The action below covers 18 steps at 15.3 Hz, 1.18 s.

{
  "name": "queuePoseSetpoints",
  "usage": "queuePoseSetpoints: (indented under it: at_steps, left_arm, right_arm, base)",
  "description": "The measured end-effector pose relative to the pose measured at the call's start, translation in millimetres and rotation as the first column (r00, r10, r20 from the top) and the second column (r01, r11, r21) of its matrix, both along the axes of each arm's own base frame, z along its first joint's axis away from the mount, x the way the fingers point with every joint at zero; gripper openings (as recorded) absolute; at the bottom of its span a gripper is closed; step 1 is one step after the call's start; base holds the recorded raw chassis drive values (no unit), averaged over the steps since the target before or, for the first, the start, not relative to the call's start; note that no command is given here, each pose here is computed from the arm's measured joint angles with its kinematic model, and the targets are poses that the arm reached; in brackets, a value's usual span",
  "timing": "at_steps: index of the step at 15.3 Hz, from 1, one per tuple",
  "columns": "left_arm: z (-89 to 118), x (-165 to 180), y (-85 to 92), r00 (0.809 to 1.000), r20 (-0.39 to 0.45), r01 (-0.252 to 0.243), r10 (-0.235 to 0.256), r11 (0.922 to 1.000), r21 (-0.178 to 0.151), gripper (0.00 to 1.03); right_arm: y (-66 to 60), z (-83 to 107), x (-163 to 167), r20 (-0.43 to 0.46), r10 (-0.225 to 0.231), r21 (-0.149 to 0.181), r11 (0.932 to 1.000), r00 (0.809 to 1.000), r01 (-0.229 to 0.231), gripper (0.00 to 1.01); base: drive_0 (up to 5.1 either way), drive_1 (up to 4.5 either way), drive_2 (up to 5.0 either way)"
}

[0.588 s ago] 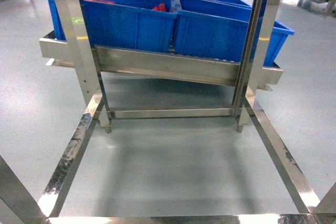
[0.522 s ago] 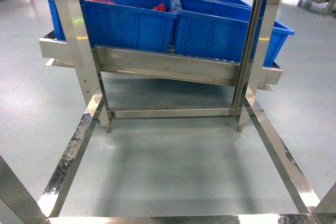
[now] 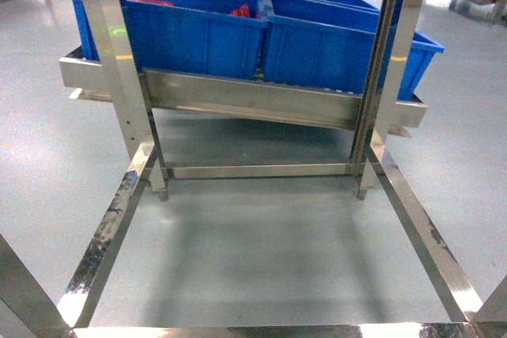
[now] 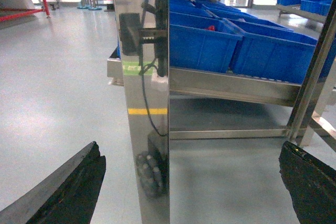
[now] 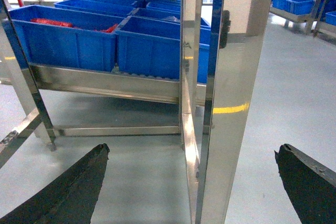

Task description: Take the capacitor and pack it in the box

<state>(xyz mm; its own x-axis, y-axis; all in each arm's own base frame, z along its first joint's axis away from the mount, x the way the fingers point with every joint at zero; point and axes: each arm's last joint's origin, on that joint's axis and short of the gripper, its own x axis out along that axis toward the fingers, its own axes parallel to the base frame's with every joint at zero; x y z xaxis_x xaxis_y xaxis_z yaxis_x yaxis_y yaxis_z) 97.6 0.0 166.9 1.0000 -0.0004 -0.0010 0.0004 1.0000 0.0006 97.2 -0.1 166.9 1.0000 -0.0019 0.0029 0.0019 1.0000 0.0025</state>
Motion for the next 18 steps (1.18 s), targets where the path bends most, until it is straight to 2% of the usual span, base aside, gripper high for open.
queuePoseSetpoints:
  at_steps: [18]
  left_arm:
    - [-0.4, 0.0, 0.0, 1.0, -0.004, -0.001, 0.001, 1.0, 0.0, 0.98]
  right_arm:
    - [0.0, -0.1, 0.0, -0.002, 0.001, 0.0, 1.0, 1.0, -0.001, 0.98]
  base:
    - [0.0, 0.0, 0.0]
